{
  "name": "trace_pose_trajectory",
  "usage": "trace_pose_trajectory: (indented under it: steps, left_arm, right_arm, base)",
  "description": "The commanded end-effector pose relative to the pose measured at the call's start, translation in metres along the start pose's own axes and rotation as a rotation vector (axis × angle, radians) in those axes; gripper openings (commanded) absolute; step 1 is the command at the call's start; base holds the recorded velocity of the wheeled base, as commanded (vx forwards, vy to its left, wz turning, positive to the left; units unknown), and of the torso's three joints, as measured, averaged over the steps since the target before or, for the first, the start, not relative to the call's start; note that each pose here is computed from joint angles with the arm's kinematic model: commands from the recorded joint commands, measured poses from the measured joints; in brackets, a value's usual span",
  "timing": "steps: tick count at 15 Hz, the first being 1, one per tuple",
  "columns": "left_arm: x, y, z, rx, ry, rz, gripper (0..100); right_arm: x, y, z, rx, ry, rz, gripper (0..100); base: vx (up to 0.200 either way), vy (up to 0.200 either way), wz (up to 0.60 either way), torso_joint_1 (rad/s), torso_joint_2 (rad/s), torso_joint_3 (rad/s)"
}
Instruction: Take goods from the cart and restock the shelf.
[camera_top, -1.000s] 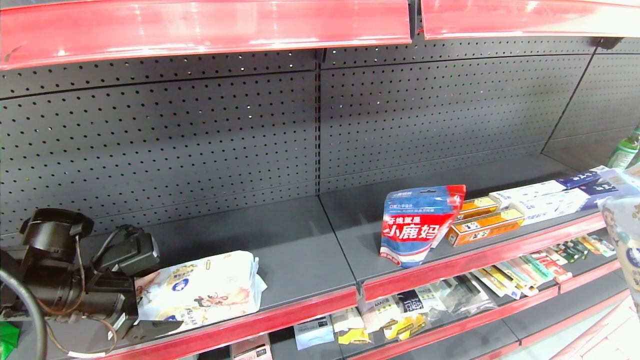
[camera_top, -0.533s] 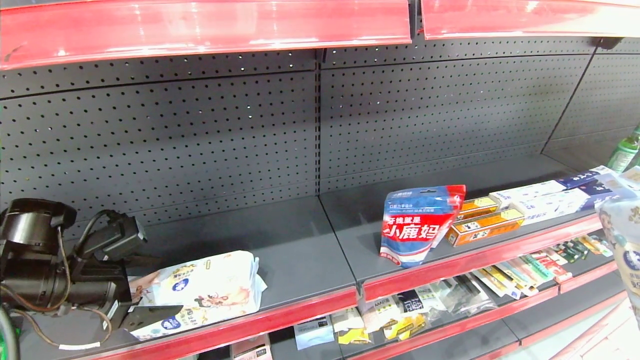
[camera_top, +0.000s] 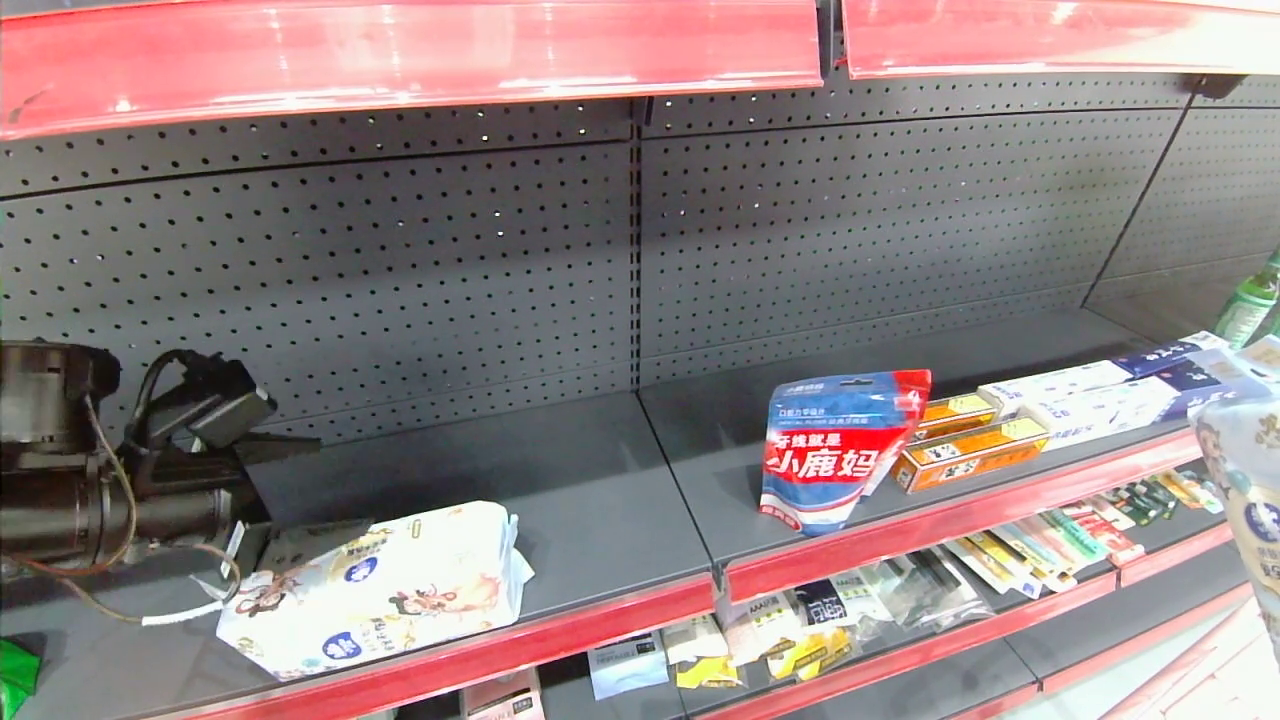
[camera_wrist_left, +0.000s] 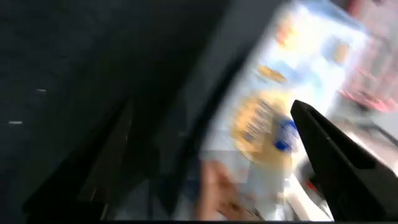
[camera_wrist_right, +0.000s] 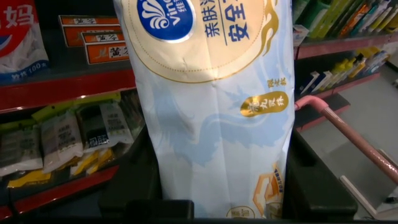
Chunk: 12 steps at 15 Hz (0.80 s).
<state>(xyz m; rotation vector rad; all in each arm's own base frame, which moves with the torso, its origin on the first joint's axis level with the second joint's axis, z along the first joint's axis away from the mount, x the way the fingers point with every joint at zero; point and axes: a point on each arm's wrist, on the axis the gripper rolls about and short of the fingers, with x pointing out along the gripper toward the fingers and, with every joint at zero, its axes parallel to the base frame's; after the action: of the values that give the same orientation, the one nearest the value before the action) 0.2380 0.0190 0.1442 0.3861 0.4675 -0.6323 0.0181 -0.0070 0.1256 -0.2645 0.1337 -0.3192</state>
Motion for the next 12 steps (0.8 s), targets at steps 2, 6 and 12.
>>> trace_pose_trajectory:
  steps: [2, 6, 12]
  left_arm:
    - [0.02, 0.011, 0.008, -0.074, -0.038, 0.26, 100]
    - [0.035, -0.02, 0.012, -0.266, -0.131, 0.579, 100]
    - [-0.029, -0.073, -0.016, -0.243, -0.19, 0.465, 100]
  right_arm:
    - [0.0, 0.0, 0.0, -0.001, -0.001, 0.003, 0]
    - [0.001, 0.001, 0.004, -0.001, -0.031, 0.092, 0]
    - [0.001, 0.006, 0.008, -0.013, -0.016, 0.334, 0]
  base:
    - [0.0, 0.0, 0.0, 0.0, 0.0, 0.0]
    - [0.0, 0.0, 0.0, 0.0, 0.0, 0.0]
    - [0.0, 0.0, 0.0, 0.0, 0.0, 0.0]
